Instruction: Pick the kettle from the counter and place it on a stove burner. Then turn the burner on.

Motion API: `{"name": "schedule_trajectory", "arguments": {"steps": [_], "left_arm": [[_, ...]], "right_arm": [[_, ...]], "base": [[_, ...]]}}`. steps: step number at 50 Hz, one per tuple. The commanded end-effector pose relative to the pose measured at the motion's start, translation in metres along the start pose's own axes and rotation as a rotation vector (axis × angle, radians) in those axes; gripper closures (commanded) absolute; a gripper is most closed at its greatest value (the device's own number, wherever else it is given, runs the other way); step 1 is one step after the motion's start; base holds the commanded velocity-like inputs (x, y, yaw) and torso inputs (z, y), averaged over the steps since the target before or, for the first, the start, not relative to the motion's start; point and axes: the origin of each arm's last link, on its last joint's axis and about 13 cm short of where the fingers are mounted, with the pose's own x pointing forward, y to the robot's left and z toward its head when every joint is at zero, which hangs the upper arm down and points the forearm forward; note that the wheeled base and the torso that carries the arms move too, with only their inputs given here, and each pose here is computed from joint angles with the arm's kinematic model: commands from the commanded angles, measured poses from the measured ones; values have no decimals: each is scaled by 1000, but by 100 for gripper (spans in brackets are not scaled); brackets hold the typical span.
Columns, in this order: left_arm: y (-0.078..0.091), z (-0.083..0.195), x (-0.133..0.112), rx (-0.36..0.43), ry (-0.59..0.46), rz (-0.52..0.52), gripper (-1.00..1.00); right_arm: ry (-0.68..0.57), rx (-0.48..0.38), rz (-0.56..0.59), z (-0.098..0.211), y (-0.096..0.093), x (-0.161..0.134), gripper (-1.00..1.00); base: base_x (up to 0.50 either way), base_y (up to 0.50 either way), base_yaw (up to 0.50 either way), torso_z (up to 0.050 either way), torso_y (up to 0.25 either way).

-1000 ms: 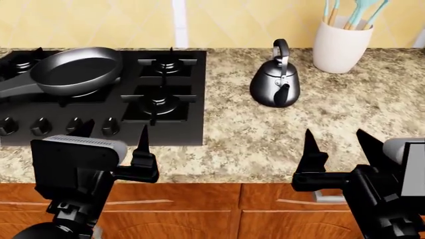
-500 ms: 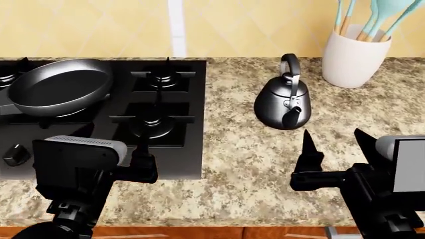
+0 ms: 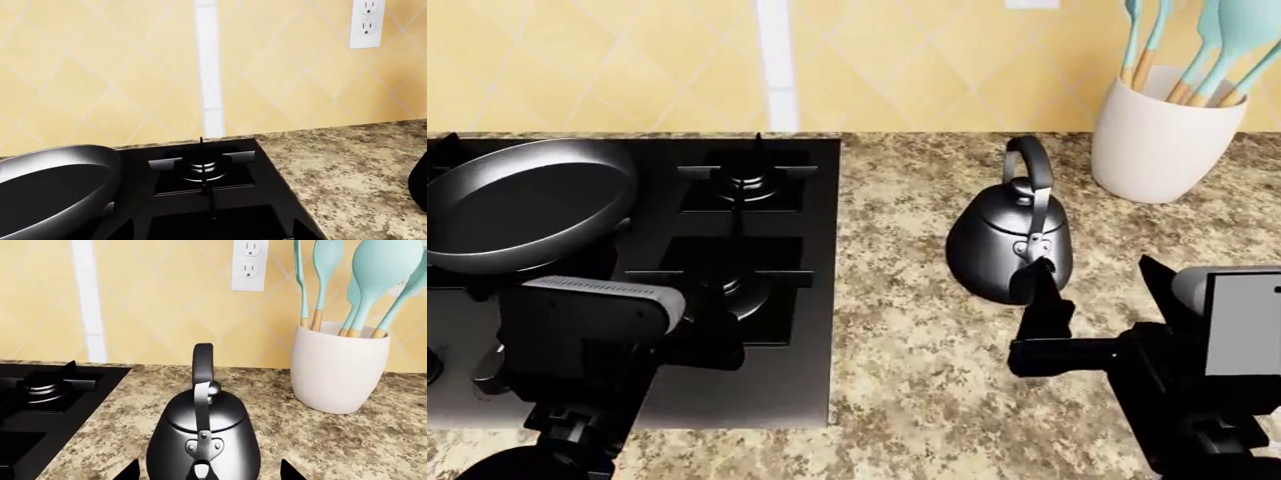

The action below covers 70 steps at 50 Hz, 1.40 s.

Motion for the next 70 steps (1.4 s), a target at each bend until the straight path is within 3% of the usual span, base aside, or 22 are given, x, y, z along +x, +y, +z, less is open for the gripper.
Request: {"name": "schedule_trajectory", "arguments": {"steps": [1, 4, 18, 24, 40, 70], "left_arm": [[1, -1, 0, 0, -4, 4, -100], [2, 2, 1, -1, -14, 9, -100], [0, -2, 1, -11, -13, -4, -100], [-1, -1, 1, -7, -19, -7, -100], [1, -1, 5, -15, -12, -4, -100], [2, -6, 9, -13, 5, -5, -100]], "right_arm": [[-17, -5, -53, 7, -1, 11, -100], [-37, -60, -47, 15, 1, 18, -100], [51, -47, -2, 62, -6, 60, -100], [120, -71, 6, 57, -6, 70, -100], [160, -93, 23, 60, -11, 104, -100], [241, -106, 75, 46, -1, 132, -100]], "base": [[0, 0, 0, 0, 0], [0, 0, 0, 0, 0], [0, 0, 0, 0, 0], [0, 0, 0, 0, 0], [0, 0, 0, 0, 0], [0, 0, 0, 0, 0]]}}
